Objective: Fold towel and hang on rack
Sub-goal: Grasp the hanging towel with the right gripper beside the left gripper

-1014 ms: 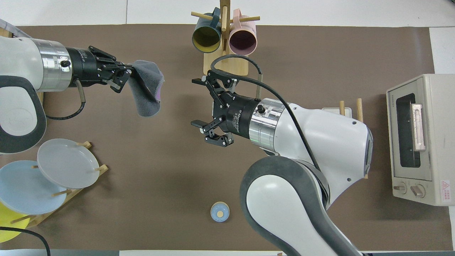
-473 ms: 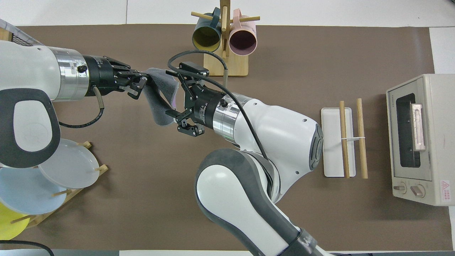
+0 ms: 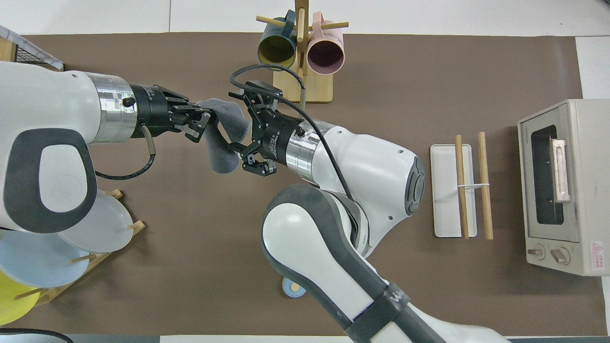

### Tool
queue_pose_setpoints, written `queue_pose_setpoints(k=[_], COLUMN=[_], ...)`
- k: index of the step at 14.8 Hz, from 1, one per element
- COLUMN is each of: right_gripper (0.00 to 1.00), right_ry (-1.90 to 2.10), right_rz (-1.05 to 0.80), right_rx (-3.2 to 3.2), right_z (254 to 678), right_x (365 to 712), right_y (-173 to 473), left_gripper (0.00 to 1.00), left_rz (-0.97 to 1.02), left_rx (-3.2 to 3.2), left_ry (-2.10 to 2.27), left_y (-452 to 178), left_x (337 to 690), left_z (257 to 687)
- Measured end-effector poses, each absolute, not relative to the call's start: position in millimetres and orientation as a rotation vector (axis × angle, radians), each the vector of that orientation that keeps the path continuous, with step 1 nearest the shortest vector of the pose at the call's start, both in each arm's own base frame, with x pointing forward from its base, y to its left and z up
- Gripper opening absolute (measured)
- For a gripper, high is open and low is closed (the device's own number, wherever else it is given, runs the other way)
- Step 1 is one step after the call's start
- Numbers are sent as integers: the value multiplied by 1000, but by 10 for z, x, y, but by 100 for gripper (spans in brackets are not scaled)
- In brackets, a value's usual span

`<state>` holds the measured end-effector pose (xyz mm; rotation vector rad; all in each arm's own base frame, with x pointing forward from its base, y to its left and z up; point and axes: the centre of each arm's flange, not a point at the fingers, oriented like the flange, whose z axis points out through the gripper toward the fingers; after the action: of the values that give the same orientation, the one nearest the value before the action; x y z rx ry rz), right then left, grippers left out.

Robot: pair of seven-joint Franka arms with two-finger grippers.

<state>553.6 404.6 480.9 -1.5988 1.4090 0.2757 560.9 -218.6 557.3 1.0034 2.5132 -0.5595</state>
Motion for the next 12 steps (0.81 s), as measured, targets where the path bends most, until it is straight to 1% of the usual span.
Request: queue_pose_setpoints(k=[3, 7, 8, 9, 12], right_gripper=[100, 100, 92, 82, 48], right_ry=[1397, 1391, 1389, 1386, 1374], right_rz=[266, 261, 260, 257, 248], right_rx=[-1627, -1626, -1625, -1625, -1623], right_z=[4630, 4585, 4585, 4586, 4613], right_x=[5624, 5707, 5722, 5736, 5777], right_y=[4133, 4182, 4186, 4190, 4194], left_gripper=[2, 2, 2, 2, 2], left_rz=[-561, -563, -563, -563, -564], left_rx=[997, 987, 986, 985, 983], left_ry=[2517, 2522, 2523, 2523, 2525], left_y=[-2182, -2182, -2182, -2182, -2182], left_x=[5604, 5603, 5603, 5603, 5603], left_z=[5573, 5572, 5572, 5572, 5572])
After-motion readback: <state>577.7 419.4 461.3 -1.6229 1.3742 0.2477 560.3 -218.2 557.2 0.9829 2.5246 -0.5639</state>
